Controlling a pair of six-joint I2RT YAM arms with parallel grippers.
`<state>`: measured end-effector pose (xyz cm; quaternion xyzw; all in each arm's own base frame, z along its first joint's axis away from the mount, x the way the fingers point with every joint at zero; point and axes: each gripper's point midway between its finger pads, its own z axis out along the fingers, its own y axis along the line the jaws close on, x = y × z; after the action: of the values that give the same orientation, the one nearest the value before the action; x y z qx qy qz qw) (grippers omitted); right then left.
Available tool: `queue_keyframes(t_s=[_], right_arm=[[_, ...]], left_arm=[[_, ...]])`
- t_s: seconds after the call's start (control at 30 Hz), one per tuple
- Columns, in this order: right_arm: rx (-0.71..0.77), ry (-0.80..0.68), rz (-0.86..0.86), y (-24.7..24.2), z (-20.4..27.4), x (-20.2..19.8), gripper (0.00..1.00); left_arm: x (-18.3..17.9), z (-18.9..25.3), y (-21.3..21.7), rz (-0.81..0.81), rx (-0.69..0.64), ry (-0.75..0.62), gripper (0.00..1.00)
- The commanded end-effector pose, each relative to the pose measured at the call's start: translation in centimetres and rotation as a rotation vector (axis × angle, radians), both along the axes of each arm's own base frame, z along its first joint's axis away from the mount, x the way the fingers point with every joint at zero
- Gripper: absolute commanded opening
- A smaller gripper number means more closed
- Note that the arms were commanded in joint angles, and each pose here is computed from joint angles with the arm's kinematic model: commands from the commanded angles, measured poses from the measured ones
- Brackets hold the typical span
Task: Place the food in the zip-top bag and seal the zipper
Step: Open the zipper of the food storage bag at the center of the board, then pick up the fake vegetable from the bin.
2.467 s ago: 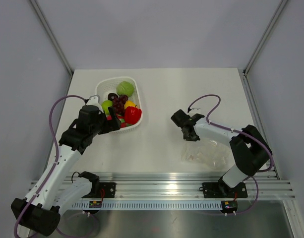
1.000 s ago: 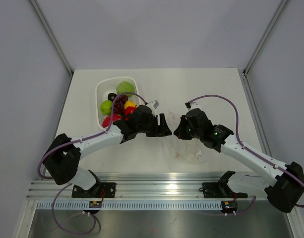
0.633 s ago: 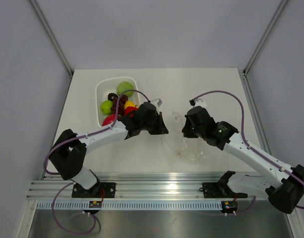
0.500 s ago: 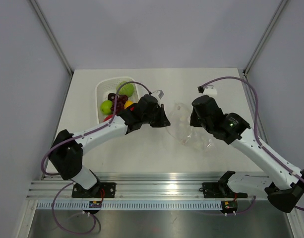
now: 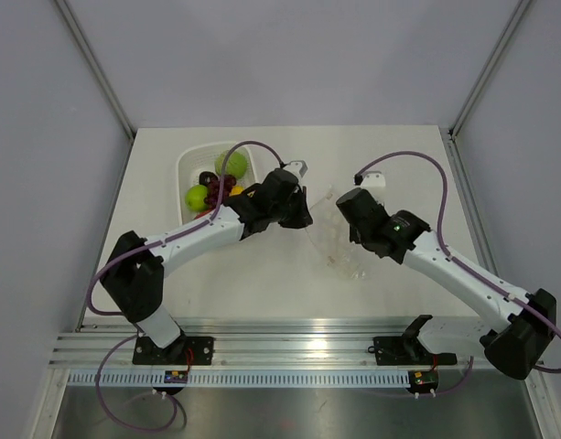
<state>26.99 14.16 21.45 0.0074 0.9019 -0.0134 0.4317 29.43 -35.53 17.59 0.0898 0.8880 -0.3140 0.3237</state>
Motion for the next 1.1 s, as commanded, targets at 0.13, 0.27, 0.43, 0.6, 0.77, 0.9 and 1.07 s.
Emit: queue_keyframes(t_s=[0.13,0.27,0.43,0.6,0.77,0.9,1.07], right_arm=[[0.176,0.053,-0.046,3.1,-5.5,0.1,0.0],[0.227,0.017,-0.043,3.9,-4.3,0.7,0.0],[0.251,-0.009,-0.022,4.4,-2.6,1.0,0.0],[0.289,-0.007,0.006,5.1,-2.1,0.9,0.0],[0.318,0.007,0.04,5.9,-1.7,0.6,0.0],[0.312,0.01,0.048,6.0,-1.6,0.6,0.0],[0.306,0.024,0.058,6.2,-1.8,0.6,0.0]], left_arm=[[1.5,-1.9,1.1,-0.007,0.127,-0.02,0.25],[1.5,0.2,2.5,0.007,0.154,-0.077,0.6],[1.6,3.0,6.1,0.049,0.209,-0.15,0.8],[2.9,6.3,11.1,0.193,0.166,-0.202,0.79],[4.8,6.2,15.9,0.36,0.273,-0.251,0.9],[5.3,5.1,17.6,0.333,0.437,-0.228,0.99],[6.3,1.6,17.9,0.332,0.514,-0.154,0.99]])
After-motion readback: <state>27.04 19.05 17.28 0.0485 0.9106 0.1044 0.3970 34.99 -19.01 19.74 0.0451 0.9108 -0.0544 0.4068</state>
